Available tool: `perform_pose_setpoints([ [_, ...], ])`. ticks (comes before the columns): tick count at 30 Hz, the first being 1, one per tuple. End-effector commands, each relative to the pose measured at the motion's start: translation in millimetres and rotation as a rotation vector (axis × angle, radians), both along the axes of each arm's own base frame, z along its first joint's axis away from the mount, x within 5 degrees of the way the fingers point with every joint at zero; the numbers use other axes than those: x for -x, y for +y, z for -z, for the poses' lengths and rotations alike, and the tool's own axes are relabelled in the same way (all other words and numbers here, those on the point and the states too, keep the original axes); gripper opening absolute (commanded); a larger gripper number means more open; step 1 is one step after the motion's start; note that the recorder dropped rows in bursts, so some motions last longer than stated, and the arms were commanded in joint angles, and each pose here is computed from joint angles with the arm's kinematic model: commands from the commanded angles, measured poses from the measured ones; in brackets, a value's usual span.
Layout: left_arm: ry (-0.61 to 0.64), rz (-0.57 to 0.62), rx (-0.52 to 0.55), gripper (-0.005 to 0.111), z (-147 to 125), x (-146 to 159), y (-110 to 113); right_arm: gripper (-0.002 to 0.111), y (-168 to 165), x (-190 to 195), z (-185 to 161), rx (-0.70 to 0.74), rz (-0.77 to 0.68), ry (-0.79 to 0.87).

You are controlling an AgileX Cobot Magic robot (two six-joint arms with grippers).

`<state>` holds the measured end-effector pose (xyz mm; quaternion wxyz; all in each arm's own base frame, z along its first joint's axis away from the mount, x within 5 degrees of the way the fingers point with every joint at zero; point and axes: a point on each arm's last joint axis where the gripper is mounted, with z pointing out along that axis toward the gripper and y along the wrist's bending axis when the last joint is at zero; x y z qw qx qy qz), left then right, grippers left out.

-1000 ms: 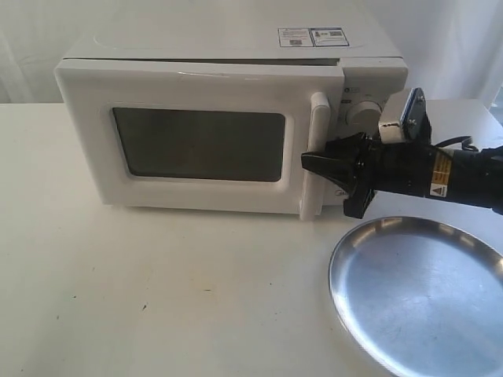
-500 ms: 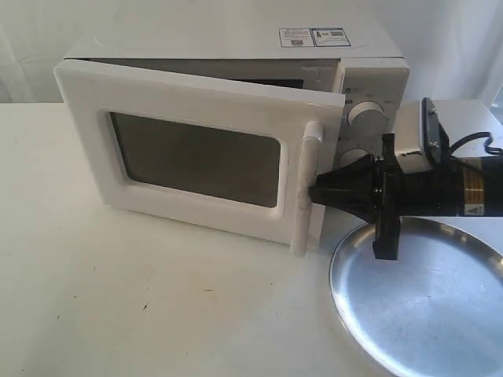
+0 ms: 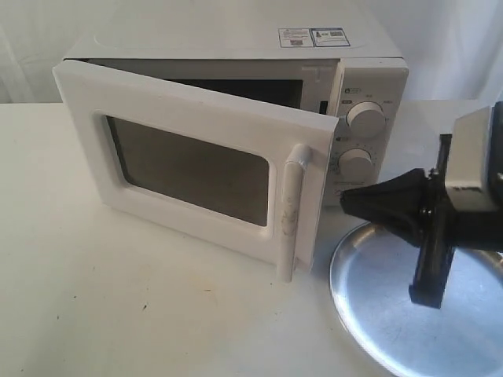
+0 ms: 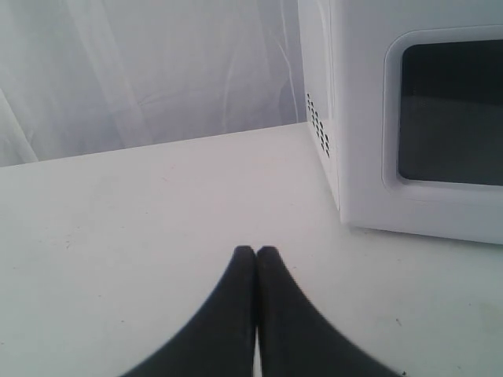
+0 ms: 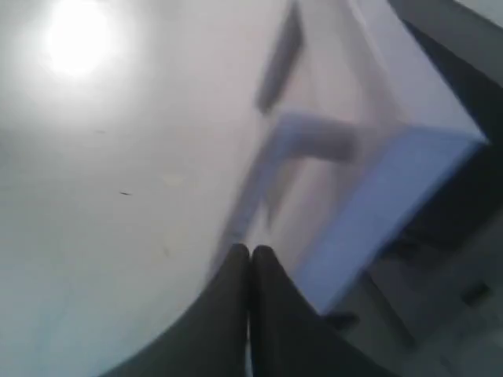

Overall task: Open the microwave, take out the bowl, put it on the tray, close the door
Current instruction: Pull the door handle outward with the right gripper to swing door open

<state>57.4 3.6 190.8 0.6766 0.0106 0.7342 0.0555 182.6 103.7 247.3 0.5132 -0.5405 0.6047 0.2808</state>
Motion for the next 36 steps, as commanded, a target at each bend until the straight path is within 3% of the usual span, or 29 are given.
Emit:
perform_pose_setpoints([
  [1, -0.009, 0.001, 0.007, 0.000, -1.4, 0.2, -0.2, 0.000, -12.9, -18.8, 2.8, -0.031, 0.316, 0.092],
  [6, -0.009, 0.001, 0.007, 0.000, -1.4, 0.2, -0.2, 0.000, -10.5, -33.7, 3.8, -0.180, 0.358, 0.093],
  [13, -0.009, 0.001, 0.007, 0.000, -1.4, 0.2, -0.2, 0.000, 1.8, -41.4, 14.1, -0.325, 0.185, 0.079],
  [20, -0.009, 0.001, 0.007, 0.000, -1.4, 0.2, -0.2, 0.000, 18.2, -42.1, 22.0, -0.330, 0.102, 0.105],
  [28, -0.009, 0.001, 0.007, 0.000, -1.4, 0.2, -0.2, 0.000, 39.0, -21.4, 22.8, -0.291, -0.108, 0.056],
  [36, -0.009, 0.001, 0.007, 0.000, -1.4, 0.2, -0.2, 0.000, 38.6, -4.2, 28.6, -0.163, -0.267, 0.026],
])
